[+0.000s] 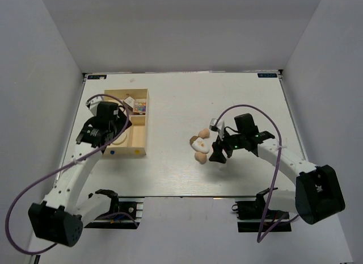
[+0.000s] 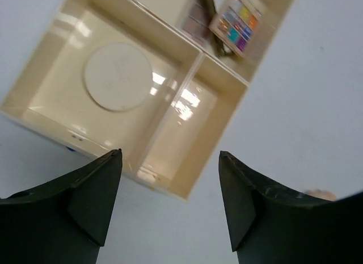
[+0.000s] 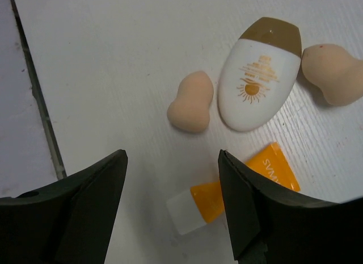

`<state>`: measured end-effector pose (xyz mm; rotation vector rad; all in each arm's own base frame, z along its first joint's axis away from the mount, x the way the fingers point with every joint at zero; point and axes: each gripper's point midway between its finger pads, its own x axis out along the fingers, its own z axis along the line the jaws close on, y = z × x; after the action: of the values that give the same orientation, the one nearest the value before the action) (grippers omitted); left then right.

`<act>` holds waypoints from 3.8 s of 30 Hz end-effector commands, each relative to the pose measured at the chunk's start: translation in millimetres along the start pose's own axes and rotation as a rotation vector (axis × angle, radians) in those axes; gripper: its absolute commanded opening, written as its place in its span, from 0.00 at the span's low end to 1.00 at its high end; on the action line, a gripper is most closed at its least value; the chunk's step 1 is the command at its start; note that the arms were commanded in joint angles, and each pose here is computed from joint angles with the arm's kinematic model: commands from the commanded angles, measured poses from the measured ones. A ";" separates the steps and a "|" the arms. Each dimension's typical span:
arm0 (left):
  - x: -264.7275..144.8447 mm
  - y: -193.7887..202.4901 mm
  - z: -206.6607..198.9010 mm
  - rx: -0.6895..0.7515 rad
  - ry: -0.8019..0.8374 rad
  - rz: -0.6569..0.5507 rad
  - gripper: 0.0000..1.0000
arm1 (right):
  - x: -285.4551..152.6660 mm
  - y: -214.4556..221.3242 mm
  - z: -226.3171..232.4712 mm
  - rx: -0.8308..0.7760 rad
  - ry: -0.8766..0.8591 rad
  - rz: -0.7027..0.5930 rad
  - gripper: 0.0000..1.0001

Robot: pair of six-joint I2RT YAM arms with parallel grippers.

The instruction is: Organize the makeup

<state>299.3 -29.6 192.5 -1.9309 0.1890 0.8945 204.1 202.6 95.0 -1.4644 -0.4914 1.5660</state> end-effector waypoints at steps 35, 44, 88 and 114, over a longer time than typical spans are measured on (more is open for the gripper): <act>-46.2 21.3 -21.6 -0.048 0.299 0.063 0.82 | 72.1 17.0 -11.4 -0.166 0.146 0.376 0.42; -50.6 22.0 -19.5 -0.063 0.311 0.056 0.81 | 69.9 32.4 -0.1 -0.154 0.093 0.423 0.16; -157.0 -11.7 3.1 -0.070 0.609 -0.240 0.79 | 285.4 -334.9 73.6 -0.405 -0.267 -0.522 0.41; -90.7 57.8 -108.6 0.042 0.871 0.290 0.05 | 60.0 -267.5 -119.0 -0.020 0.359 -0.271 0.16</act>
<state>256.1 -136.6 261.9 -2.1684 0.7404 0.1273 419.9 405.4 230.0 -1.5145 -0.5760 1.1076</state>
